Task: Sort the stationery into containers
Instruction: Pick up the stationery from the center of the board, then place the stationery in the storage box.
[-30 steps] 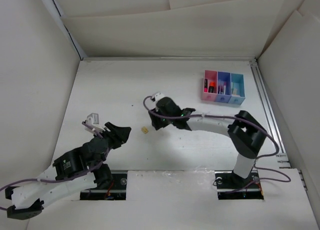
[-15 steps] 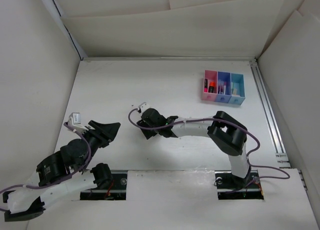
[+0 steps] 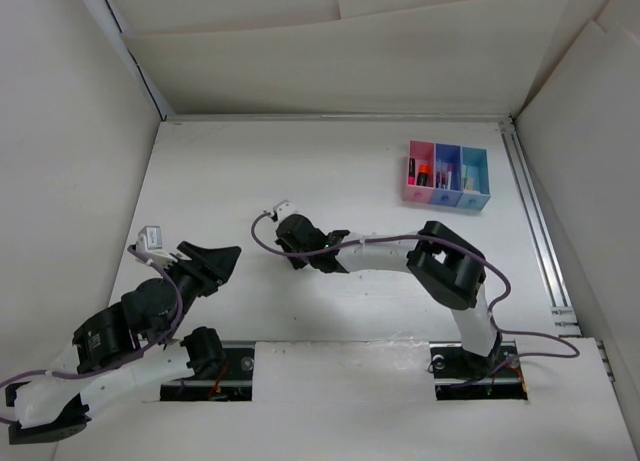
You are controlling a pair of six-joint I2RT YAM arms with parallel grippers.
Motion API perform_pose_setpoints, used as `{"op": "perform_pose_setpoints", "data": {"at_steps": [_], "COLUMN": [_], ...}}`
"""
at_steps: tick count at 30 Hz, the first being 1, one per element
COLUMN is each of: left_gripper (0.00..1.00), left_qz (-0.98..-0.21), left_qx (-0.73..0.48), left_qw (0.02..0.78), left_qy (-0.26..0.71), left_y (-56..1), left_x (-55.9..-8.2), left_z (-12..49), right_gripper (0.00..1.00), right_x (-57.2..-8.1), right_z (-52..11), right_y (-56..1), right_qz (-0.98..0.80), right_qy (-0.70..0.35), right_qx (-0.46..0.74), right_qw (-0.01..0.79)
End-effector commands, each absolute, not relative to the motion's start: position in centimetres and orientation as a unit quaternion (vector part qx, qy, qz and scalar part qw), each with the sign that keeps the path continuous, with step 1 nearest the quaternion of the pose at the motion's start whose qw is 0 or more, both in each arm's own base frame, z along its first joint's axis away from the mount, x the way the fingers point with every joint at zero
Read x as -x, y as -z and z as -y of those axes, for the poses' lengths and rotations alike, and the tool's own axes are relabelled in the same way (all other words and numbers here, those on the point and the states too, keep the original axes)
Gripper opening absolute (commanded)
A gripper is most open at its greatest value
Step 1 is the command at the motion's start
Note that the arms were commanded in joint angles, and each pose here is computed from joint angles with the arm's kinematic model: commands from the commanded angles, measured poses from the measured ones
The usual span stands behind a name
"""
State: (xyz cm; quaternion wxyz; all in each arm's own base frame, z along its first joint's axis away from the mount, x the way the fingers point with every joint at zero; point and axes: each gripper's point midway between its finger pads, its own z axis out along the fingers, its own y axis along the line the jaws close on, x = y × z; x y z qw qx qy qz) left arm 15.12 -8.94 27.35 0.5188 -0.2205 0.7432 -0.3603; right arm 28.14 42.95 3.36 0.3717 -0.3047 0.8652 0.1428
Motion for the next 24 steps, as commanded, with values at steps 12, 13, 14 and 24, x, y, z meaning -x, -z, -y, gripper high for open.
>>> {"op": "perform_pose_setpoints", "data": {"at_steps": [12, 13, 14, 24], "left_gripper": [0.82, 0.83, 0.83, 1.00], "left_qz": [-0.797, -0.800, -0.805, -0.813], "left_qx": [0.091, 0.086, 0.081, 0.049], "left_qw": [0.464, 0.459, 0.453, 0.437], "left_qy": [0.375, 0.377, 0.375, 0.380], "left_y": [-22.6, -22.2, -21.3, -19.7], "left_x": [-16.1, -16.1, -16.2, -15.8], "left_z": [19.7, 20.4, 20.9, 22.5], "right_gripper": [0.02, 0.02, 0.02, 0.02], "right_x": [-44.0, -44.6, -45.2, -49.5], "right_z": [-11.4, -9.1, -7.2, 3.6], "right_y": [-20.0, -20.8, -21.3, -18.2], "right_qz": [-0.847, -0.839, -0.832, -0.836], "right_qy": [-0.024, -0.014, -0.012, 0.035], "right_qx": [-0.122, -0.145, -0.168, -0.292], "right_qw": [0.517, 0.525, 0.528, 0.462]}}
